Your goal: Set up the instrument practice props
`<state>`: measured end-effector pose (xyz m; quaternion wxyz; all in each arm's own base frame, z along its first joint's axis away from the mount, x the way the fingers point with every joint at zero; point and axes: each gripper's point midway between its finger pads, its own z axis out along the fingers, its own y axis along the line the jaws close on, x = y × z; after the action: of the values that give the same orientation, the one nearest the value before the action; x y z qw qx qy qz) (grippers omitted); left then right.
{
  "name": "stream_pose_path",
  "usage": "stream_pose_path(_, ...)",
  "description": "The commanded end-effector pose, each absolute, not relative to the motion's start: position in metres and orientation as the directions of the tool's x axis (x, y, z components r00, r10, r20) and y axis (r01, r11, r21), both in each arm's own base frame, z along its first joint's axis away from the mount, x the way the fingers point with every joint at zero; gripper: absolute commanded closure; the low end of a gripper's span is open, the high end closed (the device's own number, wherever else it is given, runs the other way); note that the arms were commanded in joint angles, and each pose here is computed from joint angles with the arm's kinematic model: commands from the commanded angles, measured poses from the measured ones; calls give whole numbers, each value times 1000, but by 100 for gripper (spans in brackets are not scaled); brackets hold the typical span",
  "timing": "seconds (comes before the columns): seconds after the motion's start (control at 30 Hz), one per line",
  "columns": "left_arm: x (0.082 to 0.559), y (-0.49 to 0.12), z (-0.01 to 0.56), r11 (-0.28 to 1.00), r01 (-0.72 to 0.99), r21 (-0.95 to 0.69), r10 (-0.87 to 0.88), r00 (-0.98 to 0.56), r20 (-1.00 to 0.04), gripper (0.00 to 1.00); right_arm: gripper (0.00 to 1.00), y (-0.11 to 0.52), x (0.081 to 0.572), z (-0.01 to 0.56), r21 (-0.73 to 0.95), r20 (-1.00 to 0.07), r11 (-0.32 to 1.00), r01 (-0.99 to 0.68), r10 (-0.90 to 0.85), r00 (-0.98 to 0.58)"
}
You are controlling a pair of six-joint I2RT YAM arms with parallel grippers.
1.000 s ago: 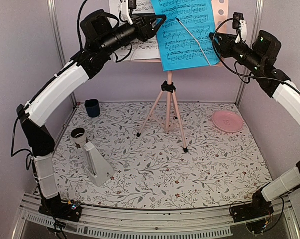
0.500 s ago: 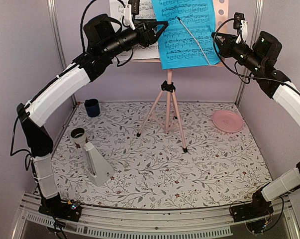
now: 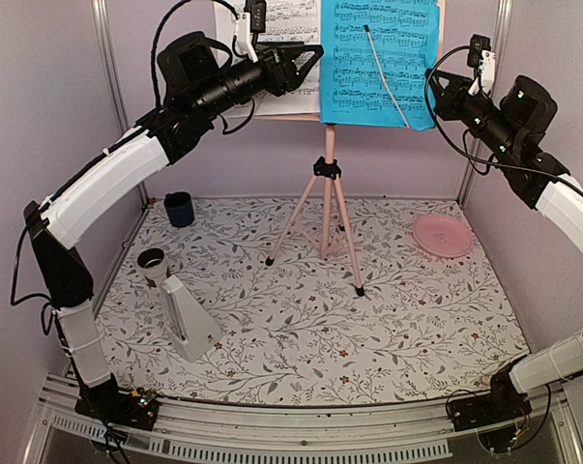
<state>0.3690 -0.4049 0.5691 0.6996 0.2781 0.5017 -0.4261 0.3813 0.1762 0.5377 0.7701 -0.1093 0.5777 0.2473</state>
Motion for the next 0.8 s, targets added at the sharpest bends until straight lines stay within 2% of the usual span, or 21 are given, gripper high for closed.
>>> stream_pose_path(0.0, 366, -401, 575, 486, 873, -37, -329, 144, -933, 41, 100, 156, 372, 551, 151, -914, 880, -450, 298, 274)
stream_pose_path(0.43, 360, -395, 575, 493, 869, -34, -320, 145, -936, 40, 99, 142, 377, 549, 164, -908, 910, -381, 290, 303)
stream_pose_path(0.57, 353, -392, 563, 495, 869, -14, -272, 140, -952, 24, 59, 143, 371, 555, 142, -905, 907, -395, 281, 319)
stream_pose_path(0.77, 338, -365, 533, 547, 836, -44, -223, 95, -970, 11, 28, 146, 354, 569, 92, -905, 898, -430, 256, 340)
